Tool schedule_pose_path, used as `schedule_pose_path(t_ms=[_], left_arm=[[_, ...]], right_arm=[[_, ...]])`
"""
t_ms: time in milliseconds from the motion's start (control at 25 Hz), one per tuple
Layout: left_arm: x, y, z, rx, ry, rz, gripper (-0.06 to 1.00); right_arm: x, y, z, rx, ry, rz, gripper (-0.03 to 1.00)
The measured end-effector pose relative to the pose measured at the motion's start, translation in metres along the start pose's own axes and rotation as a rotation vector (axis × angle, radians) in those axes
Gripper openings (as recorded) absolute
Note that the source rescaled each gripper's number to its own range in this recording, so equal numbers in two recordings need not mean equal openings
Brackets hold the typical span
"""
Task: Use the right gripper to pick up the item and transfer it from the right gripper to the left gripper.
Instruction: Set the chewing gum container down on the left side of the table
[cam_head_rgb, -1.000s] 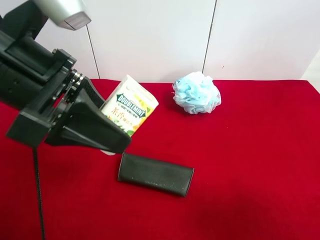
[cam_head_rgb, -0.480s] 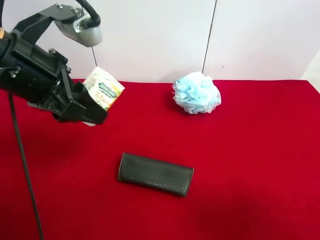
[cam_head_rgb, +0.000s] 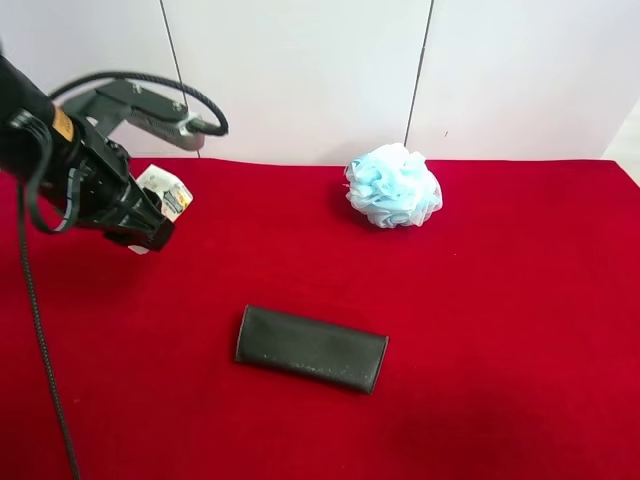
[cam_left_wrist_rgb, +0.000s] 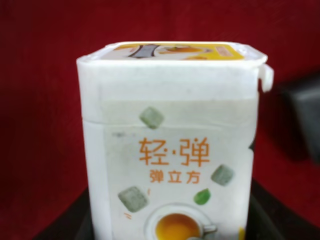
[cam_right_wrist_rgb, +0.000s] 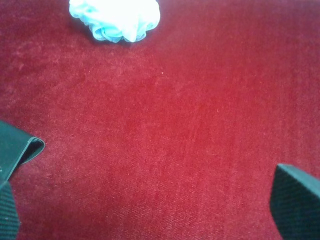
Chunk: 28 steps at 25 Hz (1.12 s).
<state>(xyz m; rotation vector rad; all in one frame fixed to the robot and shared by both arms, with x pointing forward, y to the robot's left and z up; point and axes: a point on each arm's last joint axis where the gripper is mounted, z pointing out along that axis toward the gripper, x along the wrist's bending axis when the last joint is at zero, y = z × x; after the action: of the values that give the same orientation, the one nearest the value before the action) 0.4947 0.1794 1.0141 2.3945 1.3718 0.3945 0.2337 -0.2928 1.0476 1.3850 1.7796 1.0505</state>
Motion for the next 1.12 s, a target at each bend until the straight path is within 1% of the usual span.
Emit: schedule_pose_path(t_ms=[200, 280, 720, 920, 1120], left_arm=[[0.014, 0.001, 0.031, 0.032, 0.020, -0.032, 0.00], [0.016, 0.001, 0.043, 0.044, 0.022, -0.034, 0.00], [0.015, -0.006, 0.102, 0.128, 0.010, -0.026, 0.00], [0.014, -0.010, 0.117, 0.148, 0.006, -0.025, 0.00], [0.014, -0.010, 0.119, 0.141, 0.006, -0.024, 0.00]], right_arm=[[0.000, 0.000, 0.000, 0.000, 0.000, 0.000, 1.00], [0.000, 0.000, 0.000, 0.000, 0.000, 0.000, 1.00], [0.000, 0.000, 0.000, 0.000, 0.000, 0.000, 1.00], [0.000, 0.000, 0.000, 0.000, 0.000, 0.000, 1.00], [0.000, 0.000, 0.000, 0.000, 0.000, 0.000, 1.00]])
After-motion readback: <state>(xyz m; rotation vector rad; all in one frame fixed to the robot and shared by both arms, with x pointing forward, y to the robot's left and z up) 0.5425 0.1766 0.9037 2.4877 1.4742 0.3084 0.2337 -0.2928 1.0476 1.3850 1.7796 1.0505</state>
